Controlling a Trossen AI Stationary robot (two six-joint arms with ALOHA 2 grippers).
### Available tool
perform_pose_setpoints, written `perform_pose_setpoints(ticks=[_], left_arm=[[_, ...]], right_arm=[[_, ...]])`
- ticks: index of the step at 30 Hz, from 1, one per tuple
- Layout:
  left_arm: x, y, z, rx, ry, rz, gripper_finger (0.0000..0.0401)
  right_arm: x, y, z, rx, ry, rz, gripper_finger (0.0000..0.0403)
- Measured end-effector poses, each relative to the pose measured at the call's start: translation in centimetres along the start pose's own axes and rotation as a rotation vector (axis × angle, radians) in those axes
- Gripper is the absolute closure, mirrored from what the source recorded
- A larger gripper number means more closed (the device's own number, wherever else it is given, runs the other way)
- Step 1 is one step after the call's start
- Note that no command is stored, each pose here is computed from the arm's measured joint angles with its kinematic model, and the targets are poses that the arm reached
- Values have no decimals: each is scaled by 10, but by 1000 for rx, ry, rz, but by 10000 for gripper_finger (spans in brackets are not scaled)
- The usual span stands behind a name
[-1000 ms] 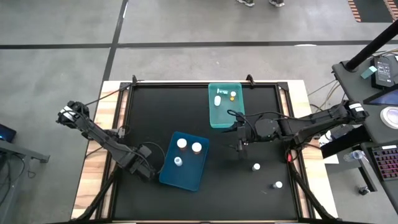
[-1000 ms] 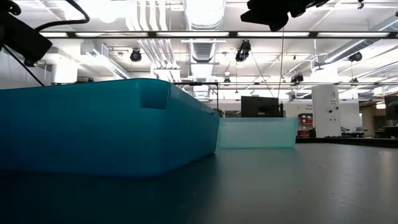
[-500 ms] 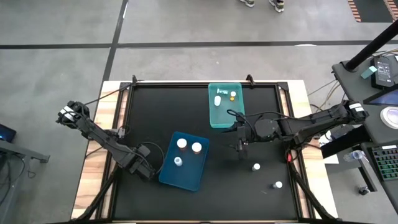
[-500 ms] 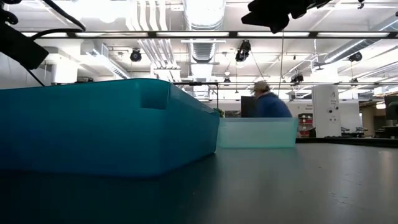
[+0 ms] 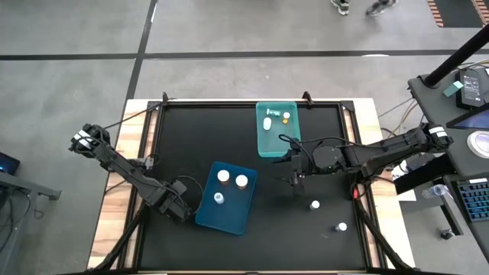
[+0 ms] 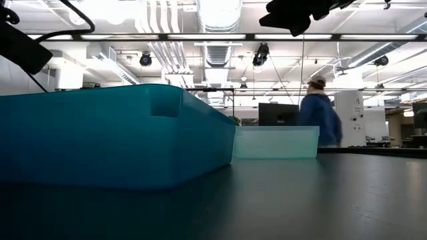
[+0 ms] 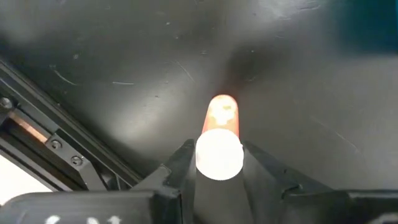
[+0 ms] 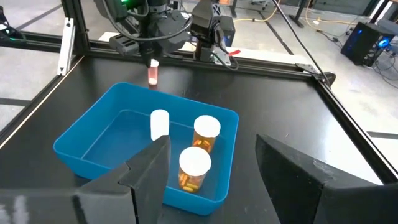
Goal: Pick and place medicine bottles into bin by pill shape (circle, oval)
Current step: Put the red tablet bottle into the green bin
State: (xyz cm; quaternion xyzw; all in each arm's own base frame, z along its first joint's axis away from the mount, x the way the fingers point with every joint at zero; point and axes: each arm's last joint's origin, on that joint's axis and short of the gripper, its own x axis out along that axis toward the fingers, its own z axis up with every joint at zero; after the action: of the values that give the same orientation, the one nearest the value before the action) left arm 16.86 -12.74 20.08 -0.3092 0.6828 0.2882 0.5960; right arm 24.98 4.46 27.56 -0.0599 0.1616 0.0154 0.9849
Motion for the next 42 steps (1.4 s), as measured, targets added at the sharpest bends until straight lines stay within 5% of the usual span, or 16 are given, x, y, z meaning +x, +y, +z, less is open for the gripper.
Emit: perform_pose_setpoints(ticks=[14, 24, 34, 42], left_arm=[[-63, -12, -3, 38, -37, -63, 304], [-147, -23, 16, 214, -598, -202, 302], [-184, -43, 70, 404, -1013, -255, 301], [-186, -56, 133, 533, -1105, -128, 301]], right_arm=[[0, 0, 0, -2, 3, 0, 177], [-1, 0, -6, -12, 63, 3, 177], [-21, -4, -3, -4, 80, 4, 177], [-46, -6, -10, 7, 23, 8, 177]])
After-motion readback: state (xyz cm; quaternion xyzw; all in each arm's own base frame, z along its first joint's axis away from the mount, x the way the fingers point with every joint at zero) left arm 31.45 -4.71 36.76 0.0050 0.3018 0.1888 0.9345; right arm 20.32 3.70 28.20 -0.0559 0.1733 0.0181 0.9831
